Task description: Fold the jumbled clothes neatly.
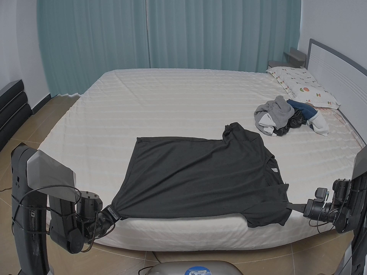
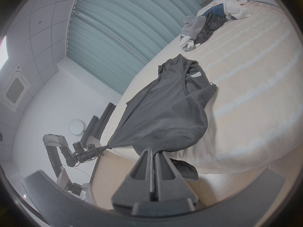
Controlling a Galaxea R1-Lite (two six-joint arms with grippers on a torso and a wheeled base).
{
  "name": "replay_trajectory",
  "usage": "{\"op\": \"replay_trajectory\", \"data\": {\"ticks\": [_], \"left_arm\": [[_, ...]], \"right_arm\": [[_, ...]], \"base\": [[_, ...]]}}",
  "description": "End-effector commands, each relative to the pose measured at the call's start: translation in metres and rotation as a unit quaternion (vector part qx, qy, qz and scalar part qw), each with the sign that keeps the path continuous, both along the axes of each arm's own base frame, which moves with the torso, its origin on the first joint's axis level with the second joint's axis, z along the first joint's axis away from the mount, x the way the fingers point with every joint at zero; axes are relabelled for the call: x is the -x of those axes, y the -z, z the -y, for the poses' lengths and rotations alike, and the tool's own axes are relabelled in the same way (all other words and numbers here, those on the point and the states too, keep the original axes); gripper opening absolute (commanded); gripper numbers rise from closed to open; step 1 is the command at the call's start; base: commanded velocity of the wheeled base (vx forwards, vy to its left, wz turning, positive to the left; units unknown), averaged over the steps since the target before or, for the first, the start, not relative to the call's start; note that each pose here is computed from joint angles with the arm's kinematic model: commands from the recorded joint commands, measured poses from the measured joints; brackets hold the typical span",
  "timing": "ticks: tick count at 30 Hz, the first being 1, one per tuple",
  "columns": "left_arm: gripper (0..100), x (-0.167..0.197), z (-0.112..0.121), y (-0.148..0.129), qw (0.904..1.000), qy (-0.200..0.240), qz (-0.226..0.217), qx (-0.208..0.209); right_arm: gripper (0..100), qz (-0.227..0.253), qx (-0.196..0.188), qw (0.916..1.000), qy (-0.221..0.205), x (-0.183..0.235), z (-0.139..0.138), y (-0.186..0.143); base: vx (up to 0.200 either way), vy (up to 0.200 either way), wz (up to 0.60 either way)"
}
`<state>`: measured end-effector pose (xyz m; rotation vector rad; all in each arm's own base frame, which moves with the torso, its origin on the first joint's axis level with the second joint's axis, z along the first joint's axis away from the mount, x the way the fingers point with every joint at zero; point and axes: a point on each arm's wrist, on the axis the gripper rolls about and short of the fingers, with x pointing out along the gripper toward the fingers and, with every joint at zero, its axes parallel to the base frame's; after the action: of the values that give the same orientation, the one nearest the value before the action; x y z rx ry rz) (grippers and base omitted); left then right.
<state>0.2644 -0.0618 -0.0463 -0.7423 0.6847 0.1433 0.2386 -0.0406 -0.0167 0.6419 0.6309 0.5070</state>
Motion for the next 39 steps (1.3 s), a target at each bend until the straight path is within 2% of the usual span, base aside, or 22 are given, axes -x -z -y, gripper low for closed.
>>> {"op": "replay_trajectory", "data": {"ticks": [1, 6, 12, 16, 19, 23, 27, 32, 39], "left_arm": [[0, 0.002, -0.001, 0.000, 1.0000, -0.001, -0.003, 0.000], [0, 0.002, -0.001, 0.000, 1.0000, 0.000, -0.003, 0.001], [0, 0.003, -0.001, 0.000, 1.0000, 0.000, -0.006, 0.000], [0, 0.004, -0.002, 0.000, 1.0000, 0.000, -0.007, 0.001], [0, 0.006, -0.002, -0.001, 1.0000, 0.001, -0.008, 0.001], [0, 0.004, -0.001, -0.005, 0.9999, 0.003, 0.015, 0.006], [0, 0.011, -0.003, -0.008, 0.9996, 0.010, 0.025, 0.004], [0, 0.020, -0.004, -0.006, 0.9984, 0.042, 0.011, -0.037], [0, 0.023, -0.002, -0.004, 0.9977, 0.051, 0.005, -0.043]], "right_arm": [[0, 0.014, 0.003, 0.9999, -0.001, -0.007, 0.001, 0.000], [0, -0.002, 0.000, 0.9999, -0.010, -0.010, -0.003, 0.011], [0, -0.009, 0.000, 0.9999, -0.006, -0.002, -0.002, 0.009], [0, 0.007, 0.032, 0.9992, -0.023, 0.009, -0.003, 0.007], [0, 0.006, 0.034, 0.9991, -0.024, 0.015, -0.005, 0.003], [0, 0.014, 0.037, 0.9988, -0.030, 0.016, -0.007, -0.002], [0, 0.028, 0.047, 0.9984, -0.012, 0.006, -0.003, -0.003], [0, -0.015, 0.039, 0.9991, 0.007, 0.029, -0.001, -0.002], [0, -0.040, 0.038, 0.9973, 0.049, 0.037, 0.016, 0.003]], "base": [[0.000, 0.000, 0.00], [0.000, 0.000, 0.00], [0.000, 0.000, 0.00], [0.000, 0.000, 0.00], [0.000, 0.000, 0.00], [0.000, 0.000, 0.00], [0.000, 0.000, 0.00], [0.000, 0.000, 0.00], [0.000, 0.000, 0.00]]}}
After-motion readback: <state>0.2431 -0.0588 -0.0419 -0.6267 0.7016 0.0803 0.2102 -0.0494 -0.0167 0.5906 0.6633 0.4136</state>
